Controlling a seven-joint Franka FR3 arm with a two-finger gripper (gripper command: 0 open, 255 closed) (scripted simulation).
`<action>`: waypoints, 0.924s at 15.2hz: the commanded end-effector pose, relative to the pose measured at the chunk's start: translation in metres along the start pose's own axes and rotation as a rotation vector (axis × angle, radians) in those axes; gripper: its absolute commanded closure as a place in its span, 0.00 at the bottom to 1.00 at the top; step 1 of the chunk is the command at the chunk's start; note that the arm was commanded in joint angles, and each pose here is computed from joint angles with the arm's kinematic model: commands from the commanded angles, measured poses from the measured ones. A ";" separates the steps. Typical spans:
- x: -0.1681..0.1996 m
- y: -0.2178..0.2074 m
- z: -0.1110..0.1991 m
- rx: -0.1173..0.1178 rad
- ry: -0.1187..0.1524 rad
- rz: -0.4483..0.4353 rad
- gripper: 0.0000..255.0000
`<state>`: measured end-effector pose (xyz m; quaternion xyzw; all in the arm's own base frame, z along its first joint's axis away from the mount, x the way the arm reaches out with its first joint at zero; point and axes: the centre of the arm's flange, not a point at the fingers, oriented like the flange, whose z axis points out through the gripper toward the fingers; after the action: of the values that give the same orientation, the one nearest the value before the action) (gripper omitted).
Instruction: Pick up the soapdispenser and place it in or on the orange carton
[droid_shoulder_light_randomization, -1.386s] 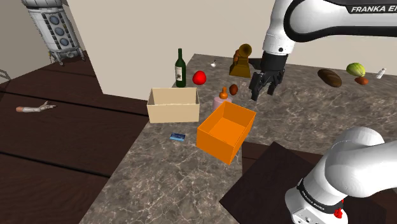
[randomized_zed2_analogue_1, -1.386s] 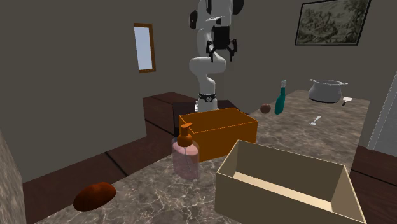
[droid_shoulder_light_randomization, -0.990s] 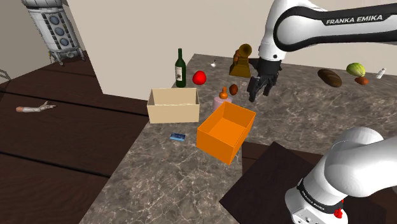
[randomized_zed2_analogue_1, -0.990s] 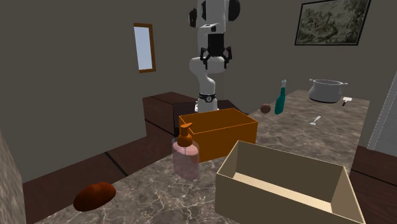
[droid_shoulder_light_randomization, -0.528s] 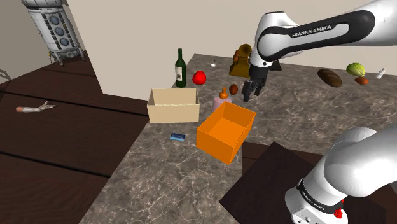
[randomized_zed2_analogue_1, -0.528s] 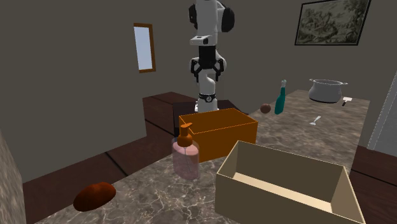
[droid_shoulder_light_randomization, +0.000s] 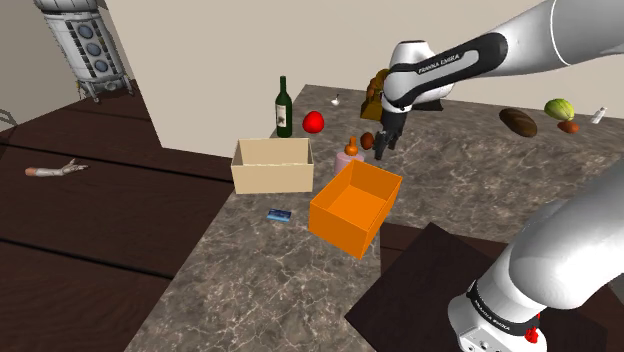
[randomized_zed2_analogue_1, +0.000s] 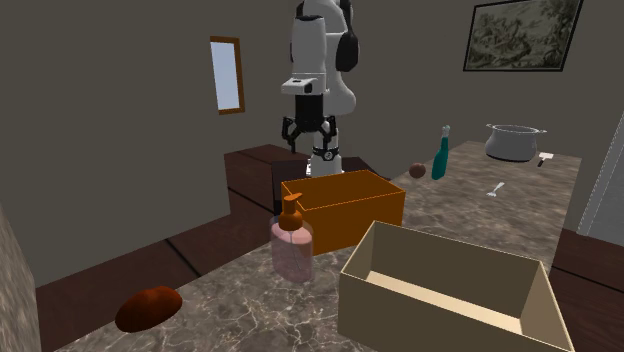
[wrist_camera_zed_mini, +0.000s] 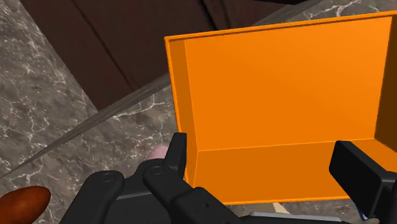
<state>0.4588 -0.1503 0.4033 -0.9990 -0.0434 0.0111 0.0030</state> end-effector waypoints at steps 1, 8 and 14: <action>0.017 0.013 0.016 -0.007 0.003 -0.031 0.00; 0.077 0.060 0.063 -0.028 0.015 -0.130 0.00; 0.132 0.096 0.102 -0.046 0.026 -0.214 0.00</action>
<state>0.5851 -0.2285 0.3078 -0.9897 -0.1423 -0.0020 -0.0170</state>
